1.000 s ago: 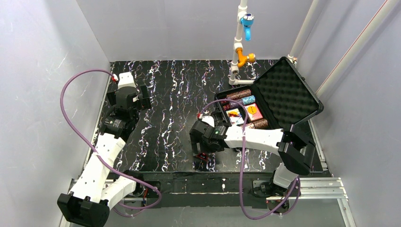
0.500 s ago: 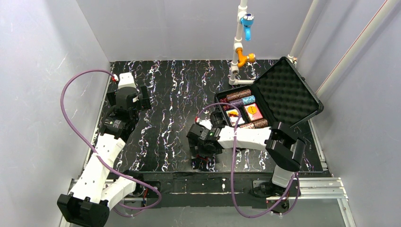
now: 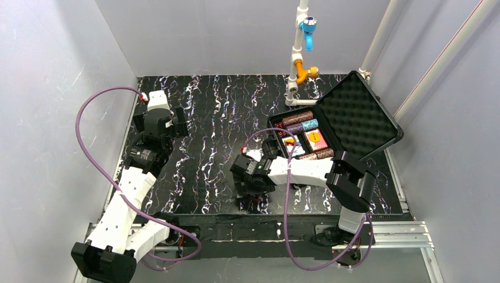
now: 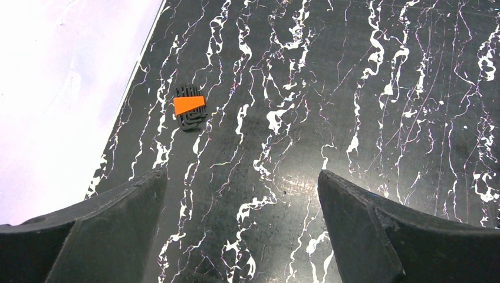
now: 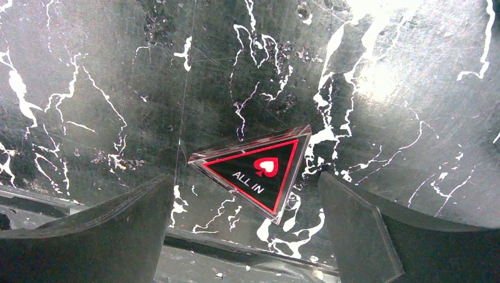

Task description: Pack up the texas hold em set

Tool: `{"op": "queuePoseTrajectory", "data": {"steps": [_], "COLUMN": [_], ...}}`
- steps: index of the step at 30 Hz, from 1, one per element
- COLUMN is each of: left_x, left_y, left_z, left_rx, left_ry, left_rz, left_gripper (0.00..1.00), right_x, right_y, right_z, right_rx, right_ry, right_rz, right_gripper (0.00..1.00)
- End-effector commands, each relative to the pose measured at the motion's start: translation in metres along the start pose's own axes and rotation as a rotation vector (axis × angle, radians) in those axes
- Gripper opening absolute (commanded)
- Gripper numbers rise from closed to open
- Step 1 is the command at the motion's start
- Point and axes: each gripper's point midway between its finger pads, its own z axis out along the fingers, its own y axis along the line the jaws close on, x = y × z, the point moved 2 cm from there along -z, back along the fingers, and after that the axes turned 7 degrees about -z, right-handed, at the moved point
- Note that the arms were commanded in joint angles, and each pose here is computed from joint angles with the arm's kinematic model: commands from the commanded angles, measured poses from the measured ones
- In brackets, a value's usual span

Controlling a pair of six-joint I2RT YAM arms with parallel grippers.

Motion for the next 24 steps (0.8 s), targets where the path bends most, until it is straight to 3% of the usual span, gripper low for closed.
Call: {"op": "queuePoseTrajectory", "data": {"steps": [1, 24], "left_x": [-0.004, -0.006], "left_y": [0.005, 0.007], "left_z": [-0.004, -0.007], "left_rx": [-0.011, -0.009], "left_ry": [-0.024, -0.034], "left_rz": [-0.003, -0.006], "left_gripper": [0.99, 0.99], "right_x": [-0.008, -0.007], "right_y": [0.001, -0.006], "right_z": [0.003, 0.014], "right_rx": [0.038, 0.137], "right_ry": [-0.032, -0.002], "right_rz": [0.022, 0.034], "right_gripper": [1.0, 0.92]}}
